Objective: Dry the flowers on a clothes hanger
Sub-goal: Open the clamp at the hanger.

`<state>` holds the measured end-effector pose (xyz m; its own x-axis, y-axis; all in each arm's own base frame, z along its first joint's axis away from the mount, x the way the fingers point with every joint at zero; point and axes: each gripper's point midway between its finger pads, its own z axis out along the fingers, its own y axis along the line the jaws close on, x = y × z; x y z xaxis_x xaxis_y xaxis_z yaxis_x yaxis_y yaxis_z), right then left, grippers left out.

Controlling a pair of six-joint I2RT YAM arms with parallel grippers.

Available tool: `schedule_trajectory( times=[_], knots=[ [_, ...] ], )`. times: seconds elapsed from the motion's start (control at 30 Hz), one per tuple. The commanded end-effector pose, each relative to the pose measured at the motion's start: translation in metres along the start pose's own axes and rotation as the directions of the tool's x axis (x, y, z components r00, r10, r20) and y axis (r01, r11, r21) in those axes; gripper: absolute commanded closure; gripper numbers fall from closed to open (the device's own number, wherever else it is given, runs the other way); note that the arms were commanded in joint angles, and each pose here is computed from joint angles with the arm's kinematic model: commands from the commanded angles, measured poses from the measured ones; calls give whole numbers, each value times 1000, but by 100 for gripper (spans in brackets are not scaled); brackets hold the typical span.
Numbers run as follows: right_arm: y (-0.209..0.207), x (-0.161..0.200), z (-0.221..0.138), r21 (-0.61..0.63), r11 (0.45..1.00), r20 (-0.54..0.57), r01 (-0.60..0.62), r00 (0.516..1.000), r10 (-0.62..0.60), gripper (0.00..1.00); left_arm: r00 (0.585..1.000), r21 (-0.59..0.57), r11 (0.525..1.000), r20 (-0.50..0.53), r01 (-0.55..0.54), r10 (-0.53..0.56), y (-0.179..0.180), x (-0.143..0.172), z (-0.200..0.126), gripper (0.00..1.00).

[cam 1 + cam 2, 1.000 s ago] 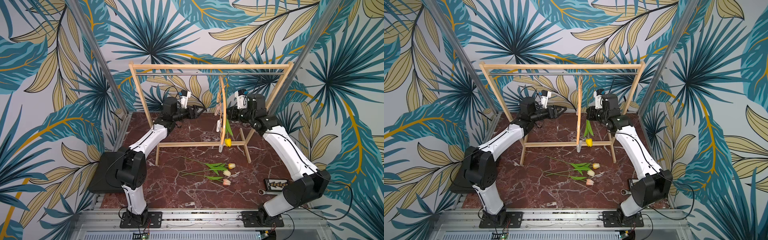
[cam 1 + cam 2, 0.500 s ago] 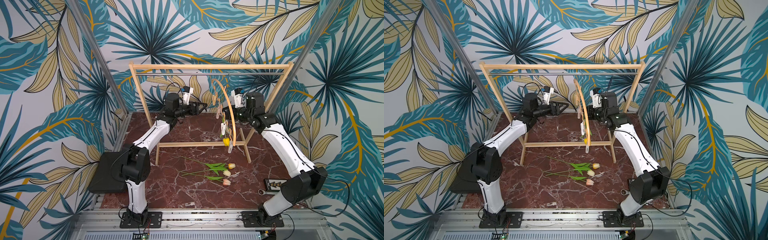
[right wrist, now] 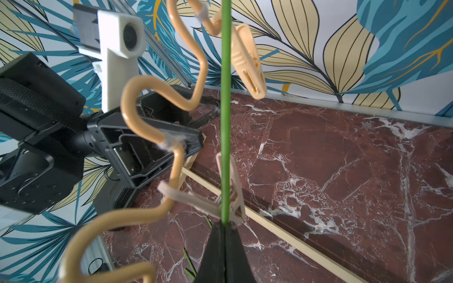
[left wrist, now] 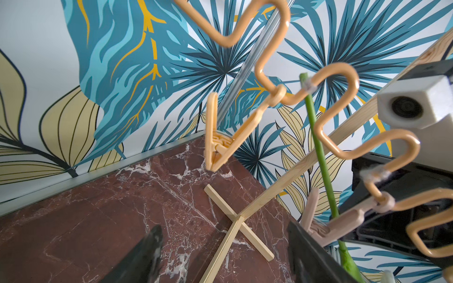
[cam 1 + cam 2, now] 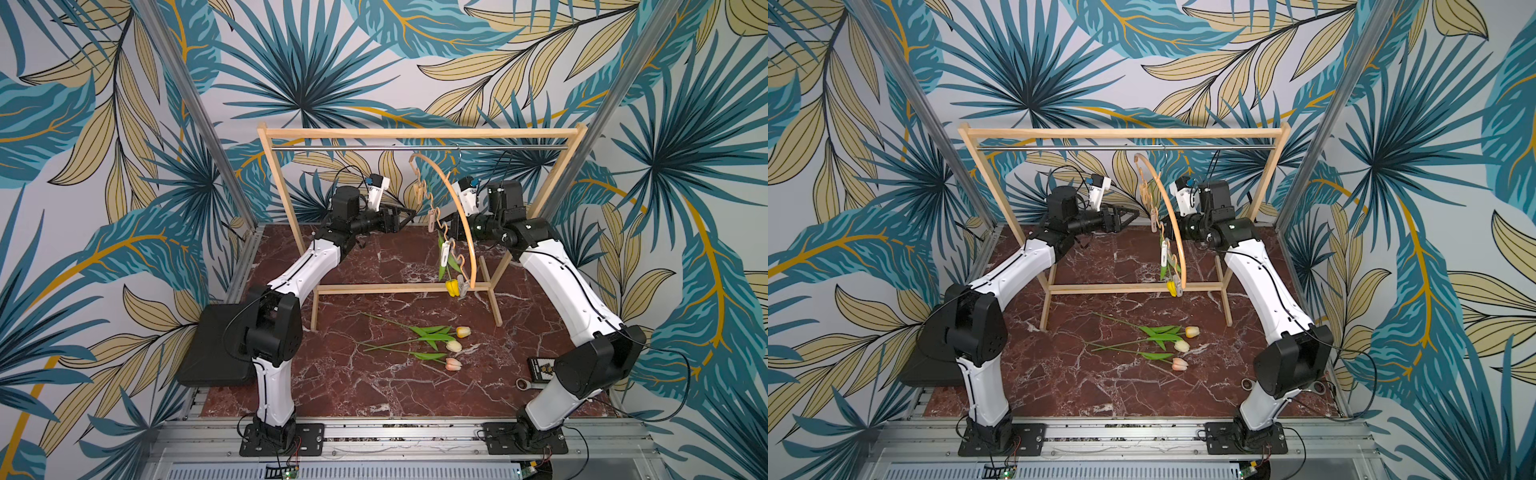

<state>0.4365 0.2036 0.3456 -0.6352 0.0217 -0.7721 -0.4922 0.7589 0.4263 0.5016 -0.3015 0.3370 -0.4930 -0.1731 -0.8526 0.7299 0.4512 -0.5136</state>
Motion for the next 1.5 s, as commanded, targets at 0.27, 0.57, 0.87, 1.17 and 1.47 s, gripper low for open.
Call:
schedule_trajectory(
  times=[0.27,0.57,0.87,1.17,1.47],
  knots=[
    [16,9,-3,-90,996,-64,28,997,-34,100,994,67,993,56,-94,90,-17,-31,3,14],
    [24,16,-5,-136,991,-96,20,995,-34,100,992,88,989,68,-115,109,-11,-33,12,2],
    [30,21,-11,-158,987,-115,16,993,-34,100,988,84,988,97,-130,122,-12,-44,11,13],
    [37,23,-14,-169,985,-121,18,992,-39,100,989,108,987,97,-121,111,-18,-48,12,39],
    [40,26,-16,-173,985,-120,18,992,-39,100,992,127,987,86,-101,90,-19,-43,12,45]
  ],
)
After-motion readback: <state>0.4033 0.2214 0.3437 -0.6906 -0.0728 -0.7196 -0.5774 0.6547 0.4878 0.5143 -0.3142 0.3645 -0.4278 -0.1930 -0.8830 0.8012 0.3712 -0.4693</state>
